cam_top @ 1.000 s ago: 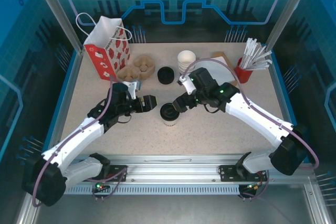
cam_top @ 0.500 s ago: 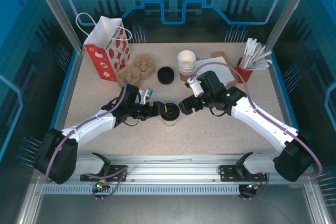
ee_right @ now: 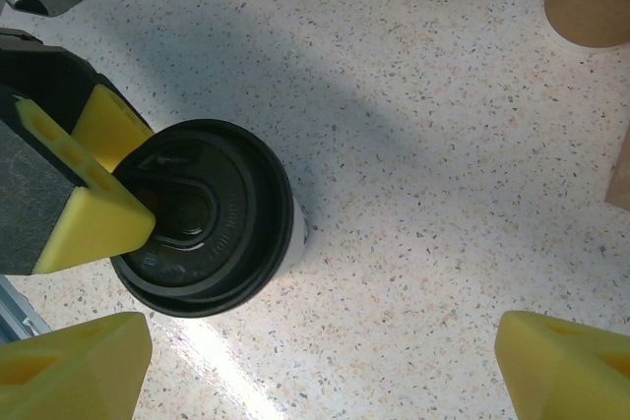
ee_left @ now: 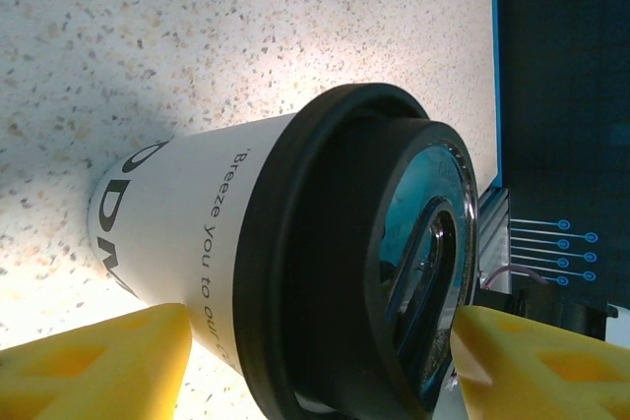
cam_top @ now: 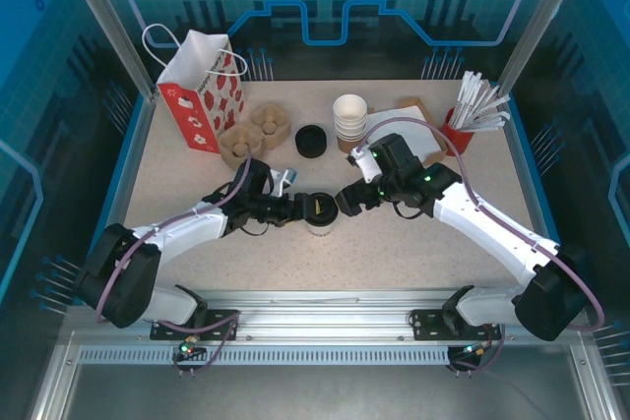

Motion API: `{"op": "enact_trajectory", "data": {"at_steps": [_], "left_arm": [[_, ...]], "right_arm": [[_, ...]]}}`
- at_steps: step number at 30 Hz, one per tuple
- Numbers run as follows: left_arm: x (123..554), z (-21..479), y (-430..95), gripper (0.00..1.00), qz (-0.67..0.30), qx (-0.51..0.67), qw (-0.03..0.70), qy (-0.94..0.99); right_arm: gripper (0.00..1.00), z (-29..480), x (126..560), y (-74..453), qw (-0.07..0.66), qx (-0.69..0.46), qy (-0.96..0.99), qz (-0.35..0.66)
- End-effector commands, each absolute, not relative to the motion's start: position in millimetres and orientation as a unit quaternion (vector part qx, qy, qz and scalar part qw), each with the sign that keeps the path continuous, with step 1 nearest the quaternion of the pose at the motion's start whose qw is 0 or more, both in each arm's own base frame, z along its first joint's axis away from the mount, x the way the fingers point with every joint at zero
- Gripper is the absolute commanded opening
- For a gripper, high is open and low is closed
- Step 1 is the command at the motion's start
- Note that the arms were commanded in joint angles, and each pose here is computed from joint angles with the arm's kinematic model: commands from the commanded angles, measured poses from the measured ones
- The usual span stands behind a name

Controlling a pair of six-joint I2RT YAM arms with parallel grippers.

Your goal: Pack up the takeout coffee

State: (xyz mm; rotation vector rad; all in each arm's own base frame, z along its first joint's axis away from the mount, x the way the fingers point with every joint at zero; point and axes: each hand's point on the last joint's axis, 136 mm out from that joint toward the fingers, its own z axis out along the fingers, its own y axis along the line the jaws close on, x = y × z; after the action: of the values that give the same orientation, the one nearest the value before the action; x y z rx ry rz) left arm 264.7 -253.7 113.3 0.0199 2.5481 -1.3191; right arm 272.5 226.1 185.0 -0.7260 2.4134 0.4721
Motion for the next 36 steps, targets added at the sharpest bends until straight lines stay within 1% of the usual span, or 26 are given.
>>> {"op": "enact_trajectory", "data": {"at_steps": [1,7,14,20,26,28,31,34,36], "left_arm": [[272,127,-267,0.71,-0.475,0.019,0.139,0.869],[275,130,-284,0.71,-0.478,0.031,0.136,0.867],[275,133,-317,0.71,-0.489,0.058,0.126,0.861],[277,132,-341,0.71,-0.494,0.074,0.116,0.859],[282,141,-350,0.71,-0.494,0.096,0.12,0.856],[282,147,-345,0.73,-0.481,0.109,0.132,0.86],[291,162,-319,0.74,-0.445,0.12,0.177,0.87],[314,180,-268,0.74,-0.361,0.103,0.266,0.888],[336,194,-226,0.77,-0.273,0.098,0.341,0.894]], "right_arm": [[0.92,190,272,225,0.289,-0.262,0.901,0.189],[0.92,193,274,219,0.291,-0.251,0.904,0.188],[0.92,203,284,192,0.304,-0.19,0.914,0.189],[0.92,215,297,156,0.333,-0.117,0.919,0.178],[0.92,225,300,148,0.356,-0.106,0.914,0.162],[0.92,228,301,149,0.362,-0.11,0.911,0.165],[0.92,238,299,159,0.38,-0.136,0.899,0.171],[0.92,252,296,177,0.407,-0.175,0.879,0.176],[0.92,260,296,190,0.422,-0.197,0.867,0.178]]}}
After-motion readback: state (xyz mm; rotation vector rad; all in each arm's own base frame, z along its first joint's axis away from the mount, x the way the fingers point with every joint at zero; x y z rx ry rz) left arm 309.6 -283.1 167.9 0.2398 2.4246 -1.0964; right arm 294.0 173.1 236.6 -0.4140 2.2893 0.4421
